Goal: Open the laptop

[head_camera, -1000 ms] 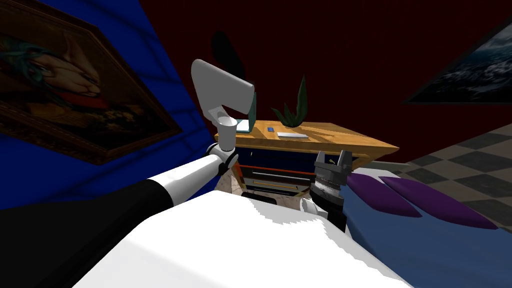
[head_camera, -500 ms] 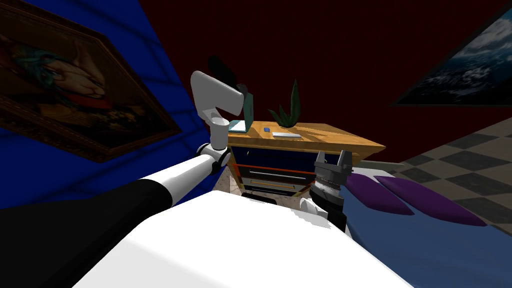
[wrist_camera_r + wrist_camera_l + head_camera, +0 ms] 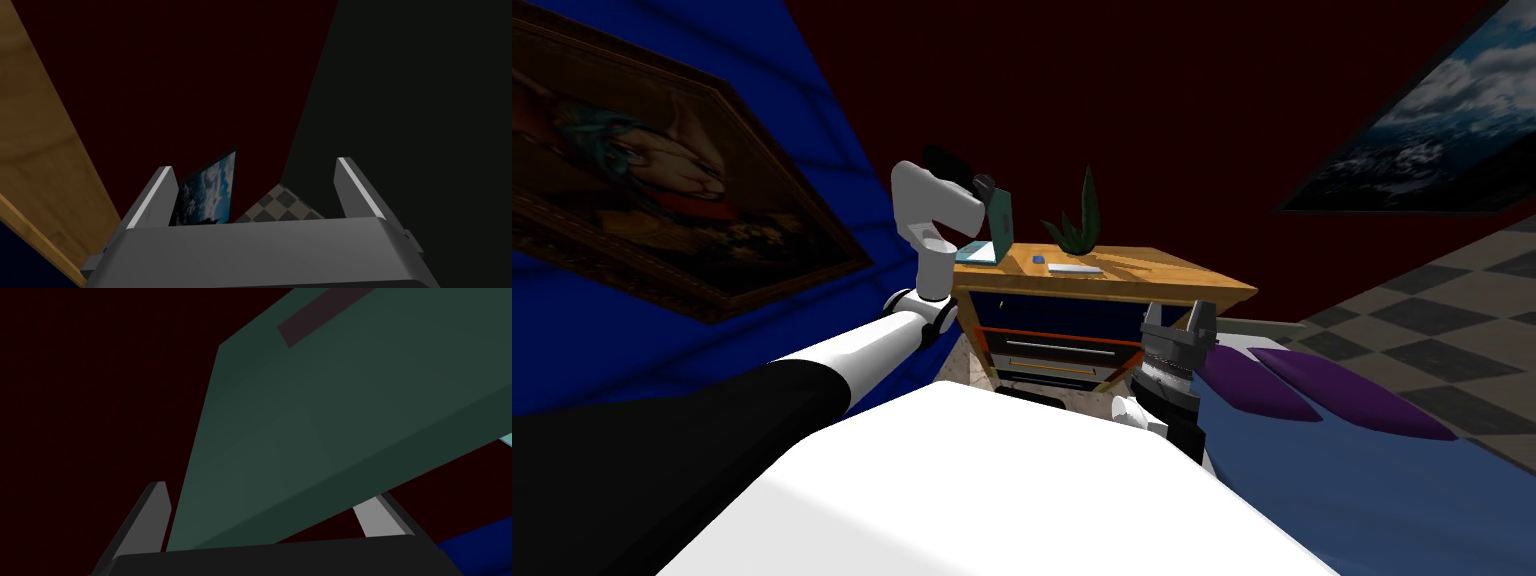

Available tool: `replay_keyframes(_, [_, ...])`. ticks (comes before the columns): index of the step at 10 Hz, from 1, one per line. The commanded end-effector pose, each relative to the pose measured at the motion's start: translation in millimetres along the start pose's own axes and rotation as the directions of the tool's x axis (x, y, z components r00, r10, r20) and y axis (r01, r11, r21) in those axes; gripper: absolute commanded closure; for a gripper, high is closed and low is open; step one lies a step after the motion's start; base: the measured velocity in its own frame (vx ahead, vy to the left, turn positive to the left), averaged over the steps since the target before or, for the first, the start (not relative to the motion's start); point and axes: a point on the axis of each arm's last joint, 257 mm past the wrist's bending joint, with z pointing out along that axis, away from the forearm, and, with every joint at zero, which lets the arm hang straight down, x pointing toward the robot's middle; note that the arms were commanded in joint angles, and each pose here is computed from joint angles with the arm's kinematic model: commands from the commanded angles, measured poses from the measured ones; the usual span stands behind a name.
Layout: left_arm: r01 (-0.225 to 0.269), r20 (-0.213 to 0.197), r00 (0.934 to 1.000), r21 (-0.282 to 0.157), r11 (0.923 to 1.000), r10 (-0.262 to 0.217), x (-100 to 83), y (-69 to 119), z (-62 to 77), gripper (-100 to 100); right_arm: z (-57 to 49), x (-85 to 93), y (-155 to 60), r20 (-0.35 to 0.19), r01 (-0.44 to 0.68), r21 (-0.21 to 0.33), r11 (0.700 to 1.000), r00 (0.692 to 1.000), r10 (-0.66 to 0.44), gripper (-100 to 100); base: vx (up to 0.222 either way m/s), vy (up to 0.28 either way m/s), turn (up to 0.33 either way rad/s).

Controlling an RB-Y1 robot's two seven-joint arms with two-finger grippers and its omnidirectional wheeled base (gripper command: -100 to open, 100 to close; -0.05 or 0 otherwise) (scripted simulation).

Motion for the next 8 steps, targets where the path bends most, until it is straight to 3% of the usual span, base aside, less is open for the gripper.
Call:
replay_keyframes(1, [-0.021,-0.013,0.9997,-0.011,0.9997,0.021,-9.6,30.8,13.3,-100,0.0,0.0,0,0.000,0.000,0.000,1.000,1.000,0.000,0,0.018,-0.020,0.000])
replay_keyframes(3, [-0.061,0.028,0.9977,-0.020,0.9980,0.061,-32.6,37.5,14.4,-100,0.0,0.0,0,0.000,0.000,0.000,1.000,1.000,0.000,0,-0.007,0.005,-0.018])
replay_keyframes(4, [0.000,0.021,0.9998,-0.032,0.9995,0.001,-42.5,58.6,25.2,-100,0.0,-0.1,0,0.000,0.000,0.000,1.000,1.000,0.000,0,0.001,-0.139,-0.044])
replay_keyframes(5, [0.005,0.018,0.9998,-0.034,0.9994,-0.005,-47.6,67.6,28.7,-100,0.0,0.0,0,0.000,0.000,0.000,1.000,1.000,0.000,0,0.003,-0.142,0.045])
replay_keyframes(7, [-0.032,0.012,0.9994,-0.021,0.9993,0.032,-59.3,75.5,29.4,-100,0.0,0.0,0,0.000,0.000,0.000,1.000,1.000,0.000,0,-0.009,-0.037,0.004])
replay_keyframes(8, [-0.058,0.037,0.9976,-0.034,0.9977,0.059,-72.8,80.7,28.6,-100,0.0,-0.1,0,0.000,0.000,0.000,1.000,1.000,0.000,0,-0.010,0.006,-0.018])
